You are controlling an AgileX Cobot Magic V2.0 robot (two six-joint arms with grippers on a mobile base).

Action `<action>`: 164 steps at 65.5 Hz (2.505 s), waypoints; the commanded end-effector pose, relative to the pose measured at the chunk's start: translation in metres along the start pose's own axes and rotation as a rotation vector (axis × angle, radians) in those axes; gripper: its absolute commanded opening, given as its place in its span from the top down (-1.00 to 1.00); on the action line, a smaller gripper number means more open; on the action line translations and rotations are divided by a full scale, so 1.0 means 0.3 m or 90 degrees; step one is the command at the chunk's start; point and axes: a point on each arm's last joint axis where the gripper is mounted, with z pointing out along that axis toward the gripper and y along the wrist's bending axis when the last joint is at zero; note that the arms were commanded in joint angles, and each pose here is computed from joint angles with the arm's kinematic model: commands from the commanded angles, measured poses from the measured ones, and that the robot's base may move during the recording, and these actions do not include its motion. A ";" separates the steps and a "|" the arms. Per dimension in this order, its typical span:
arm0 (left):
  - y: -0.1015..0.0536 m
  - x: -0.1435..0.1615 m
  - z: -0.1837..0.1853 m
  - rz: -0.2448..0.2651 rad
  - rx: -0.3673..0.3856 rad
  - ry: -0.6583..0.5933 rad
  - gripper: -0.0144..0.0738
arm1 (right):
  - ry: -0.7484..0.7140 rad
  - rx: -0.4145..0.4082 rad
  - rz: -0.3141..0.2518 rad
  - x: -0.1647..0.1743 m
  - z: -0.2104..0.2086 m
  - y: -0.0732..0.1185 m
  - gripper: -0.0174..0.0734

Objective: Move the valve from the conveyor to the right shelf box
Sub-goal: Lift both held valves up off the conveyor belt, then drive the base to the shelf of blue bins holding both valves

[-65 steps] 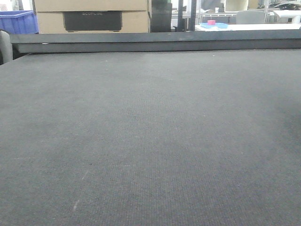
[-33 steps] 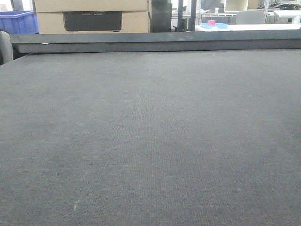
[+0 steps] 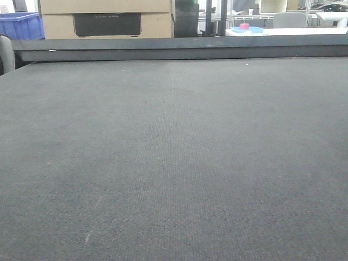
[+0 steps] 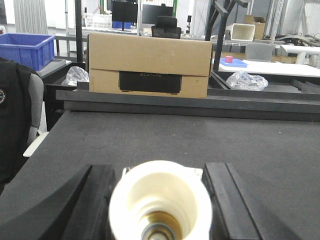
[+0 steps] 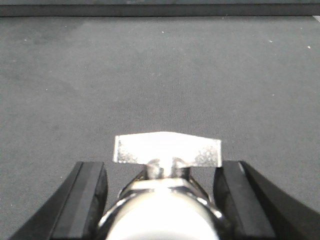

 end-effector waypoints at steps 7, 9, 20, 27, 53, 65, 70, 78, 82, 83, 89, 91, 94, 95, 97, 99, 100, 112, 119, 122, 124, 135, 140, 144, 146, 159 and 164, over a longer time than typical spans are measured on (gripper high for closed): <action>0.002 -0.022 -0.012 0.000 -0.009 -0.039 0.93 | -0.053 0.006 -0.008 -0.028 -0.010 -0.003 0.98; 0.002 -0.022 -0.012 0.000 -0.009 -0.039 0.93 | -0.053 0.006 -0.008 -0.028 -0.010 -0.003 0.98; 0.002 -0.022 -0.012 0.000 -0.009 -0.039 0.93 | -0.053 0.006 -0.008 -0.028 -0.010 -0.003 0.98; 0.002 -0.022 -0.012 0.000 -0.009 -0.039 0.93 | -0.053 0.006 -0.008 -0.028 -0.010 -0.003 0.98; 0.002 -0.022 -0.012 0.000 -0.009 -0.039 0.93 | -0.053 0.006 -0.008 -0.028 -0.010 -0.003 0.98; 0.002 -0.022 -0.012 0.000 -0.009 -0.039 0.93 | -0.053 0.006 -0.008 -0.028 -0.010 -0.003 0.98; 0.002 -0.022 -0.012 0.000 -0.009 -0.039 0.93 | -0.053 0.006 -0.008 -0.028 -0.010 -0.003 0.98; 0.002 -0.022 -0.012 0.000 -0.009 -0.039 0.93 | -0.053 0.006 -0.008 -0.028 -0.010 -0.003 0.98; 0.002 -0.022 -0.012 0.000 -0.009 -0.039 0.93 | -0.053 0.006 -0.008 -0.028 -0.010 -0.003 0.98; 0.002 -0.022 -0.012 0.000 -0.009 -0.039 0.93 | -0.053 0.006 -0.008 -0.028 -0.010 -0.003 0.98; 0.002 -0.022 -0.012 0.000 -0.009 -0.039 0.93 | -0.053 0.006 -0.008 -0.028 -0.010 -0.003 0.98; 0.002 -0.022 -0.012 0.000 -0.009 -0.039 0.93 | -0.053 0.006 -0.008 -0.028 -0.010 -0.003 0.98; 0.002 -0.022 -0.012 0.000 -0.009 -0.039 0.93 | -0.053 0.006 -0.008 -0.028 -0.010 -0.003 0.98; 0.002 -0.022 -0.012 0.000 -0.009 -0.039 0.93 | -0.053 0.006 -0.008 -0.028 -0.010 -0.003 0.98; 0.002 -0.022 -0.012 0.000 -0.009 -0.039 0.93 | -0.053 0.006 -0.008 -0.028 -0.010 -0.003 0.98; 0.002 -0.022 -0.012 0.000 -0.009 -0.039 0.93 | -0.053 0.006 -0.008 -0.028 -0.010 -0.003 0.98; 0.002 -0.022 -0.012 0.000 -0.009 -0.039 0.93 | -0.053 0.006 -0.008 -0.028 -0.010 -0.003 0.98; 0.002 -0.022 -0.012 0.000 -0.009 -0.039 0.93 | -0.053 0.006 -0.008 -0.028 -0.010 -0.003 0.98; 0.002 -0.022 -0.012 0.000 -0.009 -0.039 0.93 | -0.053 0.006 -0.008 -0.028 -0.010 -0.003 0.98; 0.002 -0.022 -0.012 0.000 -0.009 -0.039 0.93 | -0.053 0.006 -0.008 -0.028 -0.010 -0.003 0.98; 0.002 -0.022 -0.012 0.000 -0.009 -0.039 0.93 | -0.053 0.006 -0.008 -0.028 -0.010 -0.003 0.98; 0.002 -0.022 -0.014 0.000 -0.009 -0.040 0.93 | -0.053 0.006 -0.008 -0.028 -0.010 -0.003 0.98; 0.002 -0.022 -0.014 0.000 -0.009 -0.040 0.93 | -0.053 0.006 -0.008 -0.028 -0.010 -0.003 0.98; 0.002 -0.022 -0.014 0.000 -0.009 -0.040 0.93 | -0.053 0.006 -0.008 -0.028 -0.010 -0.003 0.98; 0.002 -0.022 -0.014 0.000 -0.009 -0.040 0.93 | -0.053 0.006 -0.008 -0.028 -0.010 -0.003 0.98; 0.002 -0.022 -0.014 0.000 -0.009 -0.040 0.93 | -0.053 0.006 -0.008 -0.028 -0.010 -0.003 0.98; 0.002 -0.022 -0.014 0.000 -0.009 -0.040 0.93 | -0.053 0.006 -0.008 -0.028 -0.010 -0.003 0.98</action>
